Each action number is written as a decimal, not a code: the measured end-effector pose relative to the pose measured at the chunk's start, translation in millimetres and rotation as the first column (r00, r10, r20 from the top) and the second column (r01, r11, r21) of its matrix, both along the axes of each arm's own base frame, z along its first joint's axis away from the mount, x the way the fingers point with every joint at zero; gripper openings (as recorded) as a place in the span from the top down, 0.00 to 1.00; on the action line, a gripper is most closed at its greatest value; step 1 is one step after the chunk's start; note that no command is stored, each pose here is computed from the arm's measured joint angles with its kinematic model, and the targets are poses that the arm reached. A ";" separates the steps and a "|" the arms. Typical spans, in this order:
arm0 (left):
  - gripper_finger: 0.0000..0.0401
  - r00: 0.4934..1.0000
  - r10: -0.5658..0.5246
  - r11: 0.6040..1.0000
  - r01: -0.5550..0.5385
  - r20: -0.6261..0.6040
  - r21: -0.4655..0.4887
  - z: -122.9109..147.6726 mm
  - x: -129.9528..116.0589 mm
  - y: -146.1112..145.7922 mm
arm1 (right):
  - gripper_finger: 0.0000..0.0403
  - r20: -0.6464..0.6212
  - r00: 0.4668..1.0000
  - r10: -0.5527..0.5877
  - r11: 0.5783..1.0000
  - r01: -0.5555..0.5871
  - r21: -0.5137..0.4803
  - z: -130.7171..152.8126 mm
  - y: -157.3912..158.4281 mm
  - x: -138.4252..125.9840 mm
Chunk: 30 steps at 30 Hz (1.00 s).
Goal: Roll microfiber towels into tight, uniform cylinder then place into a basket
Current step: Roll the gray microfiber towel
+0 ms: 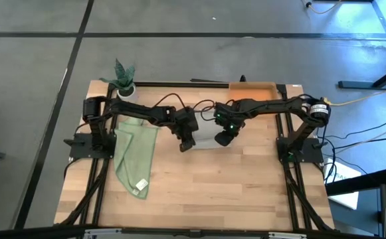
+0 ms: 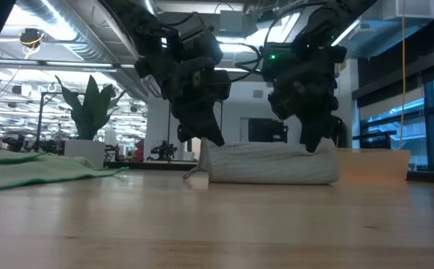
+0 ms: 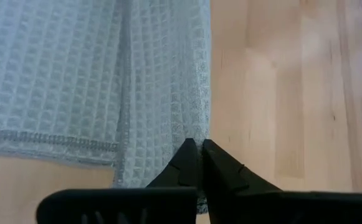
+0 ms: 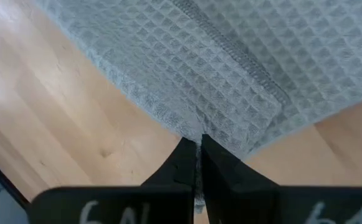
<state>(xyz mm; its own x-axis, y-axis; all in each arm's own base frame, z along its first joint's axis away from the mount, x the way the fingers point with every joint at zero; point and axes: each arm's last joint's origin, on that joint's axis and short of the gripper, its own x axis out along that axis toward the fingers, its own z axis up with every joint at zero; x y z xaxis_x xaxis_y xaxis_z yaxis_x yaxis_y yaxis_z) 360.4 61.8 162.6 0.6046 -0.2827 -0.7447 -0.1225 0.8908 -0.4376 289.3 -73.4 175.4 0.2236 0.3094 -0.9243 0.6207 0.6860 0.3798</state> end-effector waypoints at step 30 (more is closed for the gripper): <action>1.00 0.960 0.280 0.929 -0.275 0.013 0.247 -13.7 8.4 13.4 | 0.97 -0.070 0.991 -0.116 0.931 0.084 -0.356 -2.9 -11.5 -0.7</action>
<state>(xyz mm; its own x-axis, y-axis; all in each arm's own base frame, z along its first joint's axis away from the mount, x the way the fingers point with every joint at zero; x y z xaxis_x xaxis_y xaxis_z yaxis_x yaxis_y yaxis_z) 368.8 75.2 148.9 0.6150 0.0862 -0.7838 -0.3875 0.8987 -0.2052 288.6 -84.9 172.5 0.1487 -0.0587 -0.9871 0.7129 0.6981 0.0659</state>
